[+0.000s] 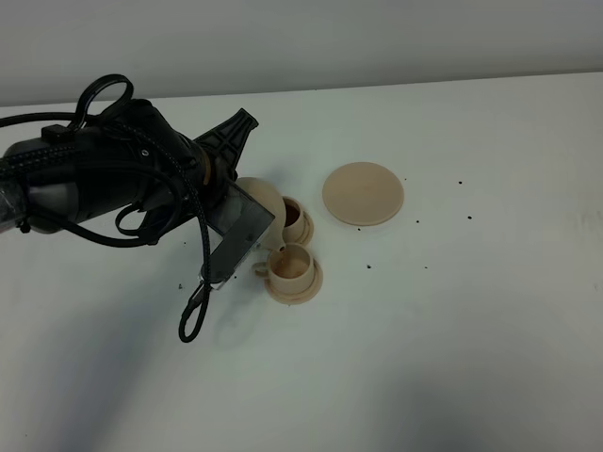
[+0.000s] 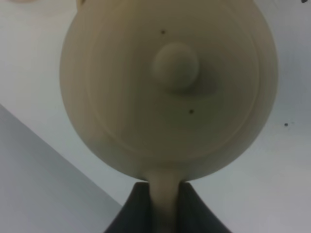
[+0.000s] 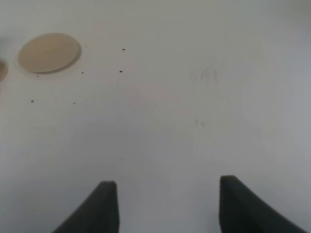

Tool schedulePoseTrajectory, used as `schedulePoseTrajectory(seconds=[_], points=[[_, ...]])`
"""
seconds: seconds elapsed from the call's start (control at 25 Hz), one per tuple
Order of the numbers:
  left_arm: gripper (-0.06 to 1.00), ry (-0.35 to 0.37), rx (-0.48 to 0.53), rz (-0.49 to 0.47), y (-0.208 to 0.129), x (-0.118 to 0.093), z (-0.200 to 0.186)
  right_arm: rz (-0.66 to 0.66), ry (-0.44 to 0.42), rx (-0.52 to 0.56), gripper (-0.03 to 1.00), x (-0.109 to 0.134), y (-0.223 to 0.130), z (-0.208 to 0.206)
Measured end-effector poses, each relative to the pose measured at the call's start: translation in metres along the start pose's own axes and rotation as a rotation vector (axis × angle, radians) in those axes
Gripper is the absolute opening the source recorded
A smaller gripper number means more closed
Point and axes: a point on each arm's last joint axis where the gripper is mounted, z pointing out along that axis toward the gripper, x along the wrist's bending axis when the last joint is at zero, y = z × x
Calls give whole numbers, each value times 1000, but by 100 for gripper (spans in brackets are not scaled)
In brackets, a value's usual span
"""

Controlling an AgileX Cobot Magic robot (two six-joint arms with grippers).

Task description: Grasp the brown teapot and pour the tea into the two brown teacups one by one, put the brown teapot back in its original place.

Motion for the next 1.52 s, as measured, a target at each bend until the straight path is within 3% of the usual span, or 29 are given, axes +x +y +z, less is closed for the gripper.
schedulePoseTrajectory(seconds=[0.8, 1.52], points=[[15, 28, 46, 120, 3, 5, -2, 0, 0, 0, 49, 0, 0, 0], [15, 81, 44, 148, 4, 10, -3, 0, 0, 0, 49, 0, 0, 0]])
